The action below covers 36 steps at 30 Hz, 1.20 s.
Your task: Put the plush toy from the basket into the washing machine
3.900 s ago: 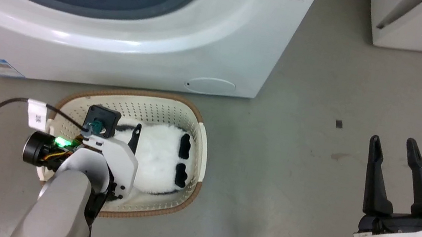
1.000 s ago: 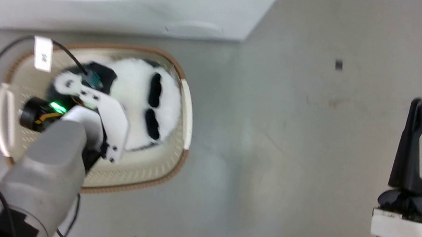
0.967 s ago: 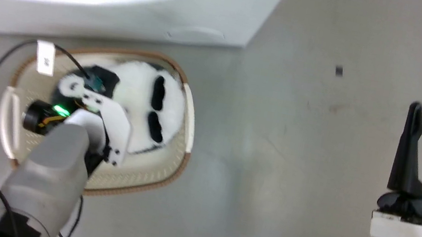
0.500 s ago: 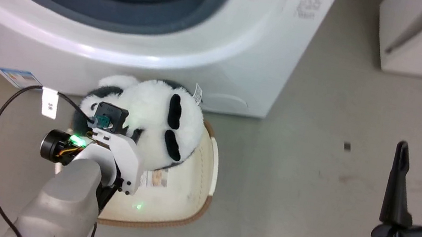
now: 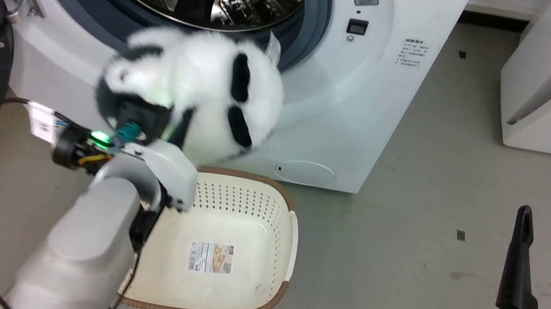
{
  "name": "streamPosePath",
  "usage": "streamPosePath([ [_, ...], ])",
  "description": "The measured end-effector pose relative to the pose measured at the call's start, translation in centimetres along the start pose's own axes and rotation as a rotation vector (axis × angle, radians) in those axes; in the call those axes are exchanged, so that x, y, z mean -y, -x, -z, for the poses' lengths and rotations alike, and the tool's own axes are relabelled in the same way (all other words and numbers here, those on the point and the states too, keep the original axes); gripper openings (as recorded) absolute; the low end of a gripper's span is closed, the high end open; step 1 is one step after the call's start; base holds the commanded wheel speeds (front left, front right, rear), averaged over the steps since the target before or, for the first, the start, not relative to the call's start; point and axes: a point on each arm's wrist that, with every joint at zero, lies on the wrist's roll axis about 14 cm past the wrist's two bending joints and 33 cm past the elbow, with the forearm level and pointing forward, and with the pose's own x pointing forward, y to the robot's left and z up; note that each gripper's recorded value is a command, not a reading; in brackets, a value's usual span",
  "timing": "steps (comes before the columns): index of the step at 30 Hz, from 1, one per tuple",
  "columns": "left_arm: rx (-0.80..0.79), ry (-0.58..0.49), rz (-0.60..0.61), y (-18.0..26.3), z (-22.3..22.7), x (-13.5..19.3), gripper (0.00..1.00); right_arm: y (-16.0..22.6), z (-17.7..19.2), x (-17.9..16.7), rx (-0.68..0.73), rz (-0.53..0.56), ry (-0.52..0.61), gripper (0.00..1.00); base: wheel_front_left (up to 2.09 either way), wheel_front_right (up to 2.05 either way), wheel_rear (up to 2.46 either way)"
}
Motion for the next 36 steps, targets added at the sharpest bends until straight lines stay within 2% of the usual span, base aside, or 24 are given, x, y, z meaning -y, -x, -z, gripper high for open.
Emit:
streamPosePath([
  [6,0.079,-0.017,-0.062,-1.3,-1.8,-1.7,0.00,-0.1,0.9,0.8,-0.023,0.023,0.006,1.00,0.00,0.00,0.00],
  [12,0.096,-0.017,-0.110,-3.9,-1.4,-3.2,0.00,-1.2,1.7,2.1,-0.029,0.051,0.012,1.00,0.00,0.00,0.00],
  [21,0.197,-0.055,-0.151,-11.5,-3.5,-5.1,0.00,-3.1,4.5,4.7,-0.071,0.105,0.022,1.00,0.00,0.00,0.00],
  [36,0.294,-0.019,-0.199,-23.6,-3.6,-6.9,0.00,-3.5,8.6,10.0,-0.152,0.228,0.049,1.00,0.00,0.00,0.00],
])
